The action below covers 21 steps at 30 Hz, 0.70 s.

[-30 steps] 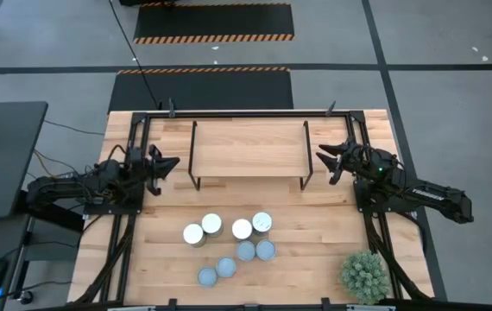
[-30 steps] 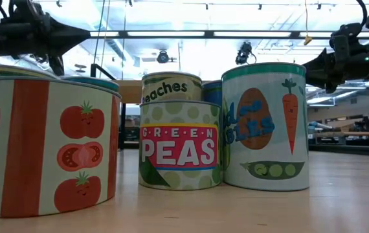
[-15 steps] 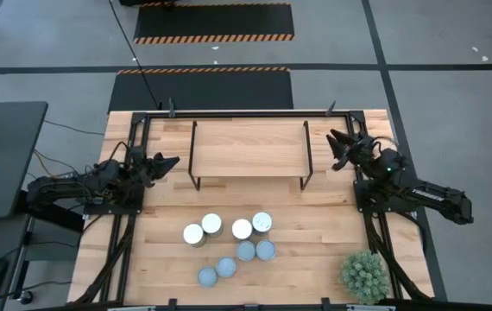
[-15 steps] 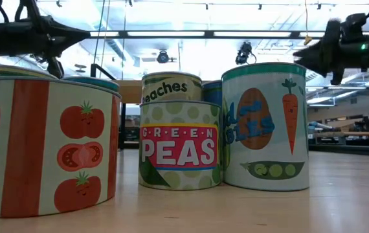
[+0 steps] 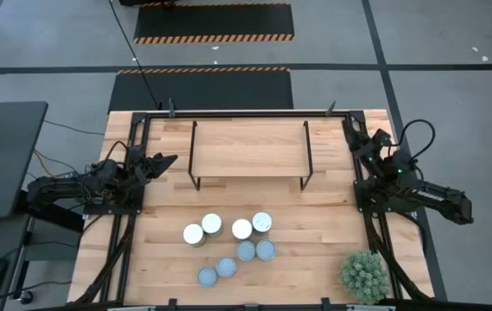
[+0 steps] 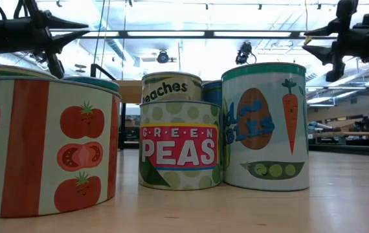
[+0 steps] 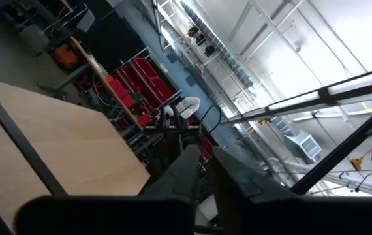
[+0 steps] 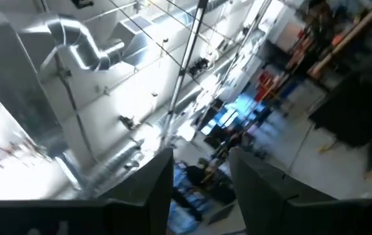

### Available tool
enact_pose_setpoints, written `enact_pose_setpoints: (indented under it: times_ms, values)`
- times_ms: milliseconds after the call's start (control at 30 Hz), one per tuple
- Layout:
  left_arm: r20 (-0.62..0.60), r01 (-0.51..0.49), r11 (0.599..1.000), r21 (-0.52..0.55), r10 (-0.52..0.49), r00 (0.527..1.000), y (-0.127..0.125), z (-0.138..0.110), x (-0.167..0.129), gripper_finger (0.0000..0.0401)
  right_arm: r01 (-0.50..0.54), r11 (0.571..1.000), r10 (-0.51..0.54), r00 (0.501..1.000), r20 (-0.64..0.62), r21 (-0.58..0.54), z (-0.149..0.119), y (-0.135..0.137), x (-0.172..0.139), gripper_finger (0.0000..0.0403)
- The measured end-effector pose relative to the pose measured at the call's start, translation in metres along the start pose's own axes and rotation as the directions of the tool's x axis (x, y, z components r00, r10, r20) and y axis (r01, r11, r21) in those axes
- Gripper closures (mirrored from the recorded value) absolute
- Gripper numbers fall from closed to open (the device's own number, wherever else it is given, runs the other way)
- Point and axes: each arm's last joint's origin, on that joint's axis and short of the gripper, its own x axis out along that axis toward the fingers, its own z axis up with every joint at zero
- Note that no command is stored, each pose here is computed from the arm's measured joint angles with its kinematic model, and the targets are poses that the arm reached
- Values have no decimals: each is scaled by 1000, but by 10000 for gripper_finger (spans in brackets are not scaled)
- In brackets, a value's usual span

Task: Pick and place cans onto a shelf
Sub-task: Put the canned tuna on the shelf

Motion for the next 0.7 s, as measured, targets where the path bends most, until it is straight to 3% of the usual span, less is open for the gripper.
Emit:
enact_pose_setpoints:
  times_ms: [133, 267, 400, 600, 700]
  values:
    - [-7, 11, 1000, 14, -11, 1000, -1, 0, 0, 315, -1, 987, 1, 1000, -1, 159, 0, 0, 0, 245]
    - [1, 17, 999, 47, -17, 1000, -1, 1, 0, 306, -1, 963, 2, 1000, -3, 268, 0, 0, 0, 245]
    - [21, 40, 999, 9, -40, 999, -4, 3, 0, 306, -18, 961, 28, 999, -33, 275, -1, 1, 0, 245]
    - [-54, 49, 999, 9, -49, 997, -16, 9, 2, 306, -37, 967, 55, 996, -65, 250, 2, 8, 4, 245]
    - [-82, 54, 996, 72, -48, 995, -21, 12, 3, 306, -36, 978, 51, 996, -69, 206, 5, 14, 7, 245]
